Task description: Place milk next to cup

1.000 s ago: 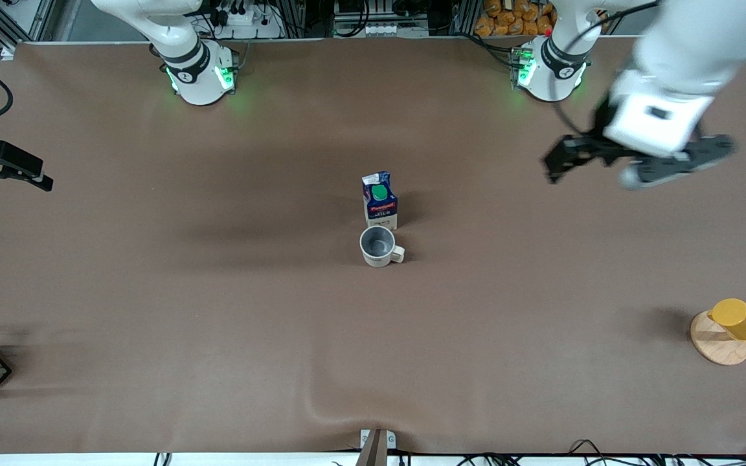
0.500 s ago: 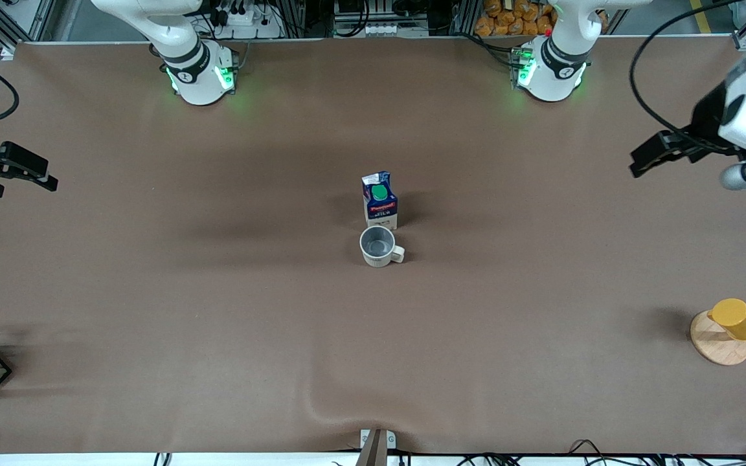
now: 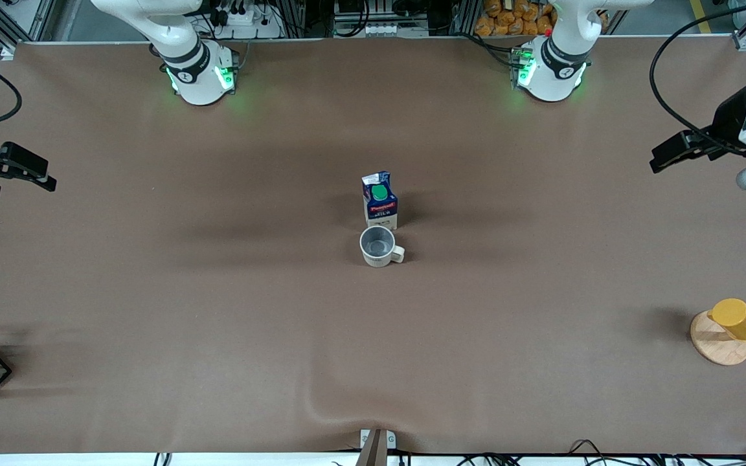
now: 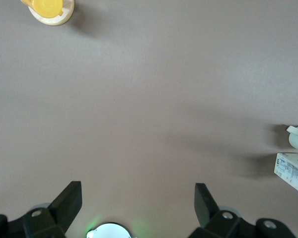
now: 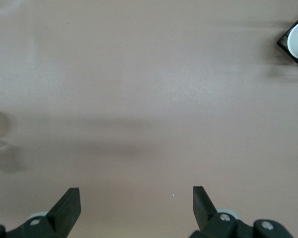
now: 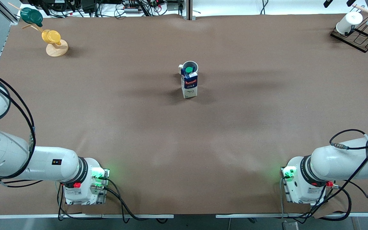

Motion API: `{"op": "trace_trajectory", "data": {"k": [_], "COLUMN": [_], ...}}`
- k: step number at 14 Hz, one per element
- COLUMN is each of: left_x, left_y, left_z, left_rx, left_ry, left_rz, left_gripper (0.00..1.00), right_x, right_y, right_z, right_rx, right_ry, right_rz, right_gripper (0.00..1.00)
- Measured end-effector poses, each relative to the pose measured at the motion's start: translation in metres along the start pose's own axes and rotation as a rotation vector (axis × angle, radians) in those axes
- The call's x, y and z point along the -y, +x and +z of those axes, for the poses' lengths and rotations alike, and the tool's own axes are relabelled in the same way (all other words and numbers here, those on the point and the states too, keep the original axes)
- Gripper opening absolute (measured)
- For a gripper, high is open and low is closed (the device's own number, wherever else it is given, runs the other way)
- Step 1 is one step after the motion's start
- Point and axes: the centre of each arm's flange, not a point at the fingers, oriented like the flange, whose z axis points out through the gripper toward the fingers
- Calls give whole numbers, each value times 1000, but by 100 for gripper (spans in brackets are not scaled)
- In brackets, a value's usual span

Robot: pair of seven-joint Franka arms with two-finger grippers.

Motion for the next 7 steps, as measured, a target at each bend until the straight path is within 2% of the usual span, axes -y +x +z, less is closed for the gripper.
{"op": "trace_trajectory", "data": {"k": [7], "left_x": [8], "left_y": [-3], "left_z": [-8], "left_rx": [-14], "left_ry": [-5], "left_rz": [-5], "left_gripper": [100], "right_x": [0], "right_y": [0], "right_z": [0], "right_rx": [0], "right_ry": [-2], "right_rz": [0], "right_gripper": [100]}}
